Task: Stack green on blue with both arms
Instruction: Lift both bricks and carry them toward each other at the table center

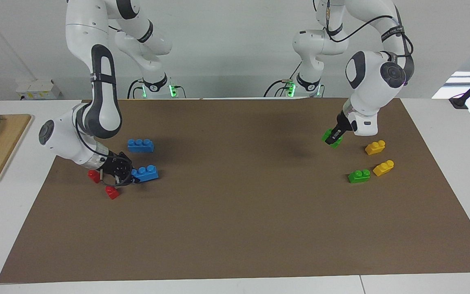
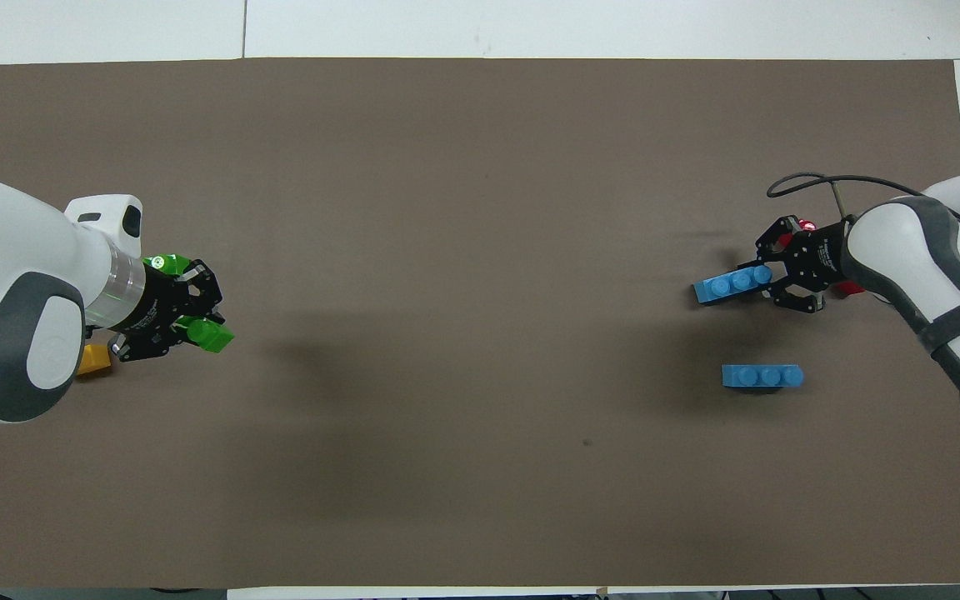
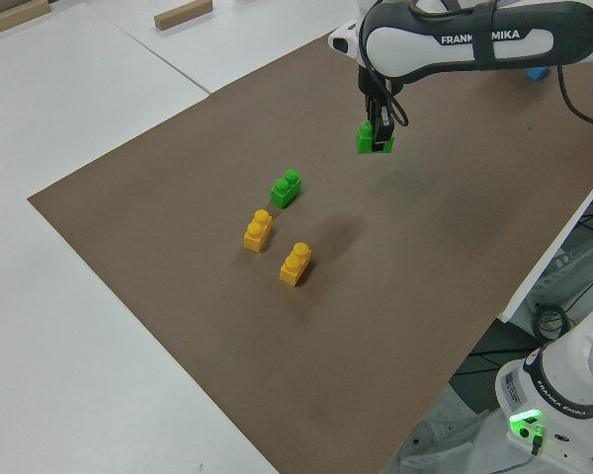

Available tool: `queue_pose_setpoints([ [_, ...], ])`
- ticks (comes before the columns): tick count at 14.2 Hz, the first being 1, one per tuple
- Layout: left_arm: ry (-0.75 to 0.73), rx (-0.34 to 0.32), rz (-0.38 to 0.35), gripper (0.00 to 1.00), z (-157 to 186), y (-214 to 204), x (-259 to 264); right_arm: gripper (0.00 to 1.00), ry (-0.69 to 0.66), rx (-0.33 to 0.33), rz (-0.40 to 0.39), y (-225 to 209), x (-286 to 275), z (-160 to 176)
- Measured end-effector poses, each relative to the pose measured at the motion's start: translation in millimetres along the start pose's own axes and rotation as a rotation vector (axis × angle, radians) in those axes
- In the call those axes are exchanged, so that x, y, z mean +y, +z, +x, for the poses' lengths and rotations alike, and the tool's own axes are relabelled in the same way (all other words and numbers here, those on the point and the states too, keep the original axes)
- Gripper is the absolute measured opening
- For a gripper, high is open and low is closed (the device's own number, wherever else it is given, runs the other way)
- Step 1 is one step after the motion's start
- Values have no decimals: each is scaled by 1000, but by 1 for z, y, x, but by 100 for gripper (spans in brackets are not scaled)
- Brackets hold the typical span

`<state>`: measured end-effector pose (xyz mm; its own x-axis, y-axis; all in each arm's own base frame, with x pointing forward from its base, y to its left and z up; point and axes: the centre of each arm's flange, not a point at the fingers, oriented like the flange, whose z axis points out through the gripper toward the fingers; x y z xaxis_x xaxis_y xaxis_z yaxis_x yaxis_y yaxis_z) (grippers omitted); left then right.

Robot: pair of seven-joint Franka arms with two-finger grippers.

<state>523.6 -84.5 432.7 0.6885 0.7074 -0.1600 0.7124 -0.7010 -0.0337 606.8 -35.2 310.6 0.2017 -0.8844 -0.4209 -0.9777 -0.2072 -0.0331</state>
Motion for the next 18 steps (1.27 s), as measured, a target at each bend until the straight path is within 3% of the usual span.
queue_pose_setpoints([
  [6, -127, 12, -15, 35, -5, -4, 7, 34, 67, -22, 16, 12, -50, -142],
  [11, -282, 18, -29, 35, -37, 0, 31, 34, 175, -13, 28, 48, -57, -251],
  [15, -371, -1, -64, 35, -44, 0, 39, 34, 191, 8, 53, 94, -40, -301],
  [18, -508, -12, -131, 35, -56, -4, 53, 34, 196, 17, 69, 117, -28, -316],
])
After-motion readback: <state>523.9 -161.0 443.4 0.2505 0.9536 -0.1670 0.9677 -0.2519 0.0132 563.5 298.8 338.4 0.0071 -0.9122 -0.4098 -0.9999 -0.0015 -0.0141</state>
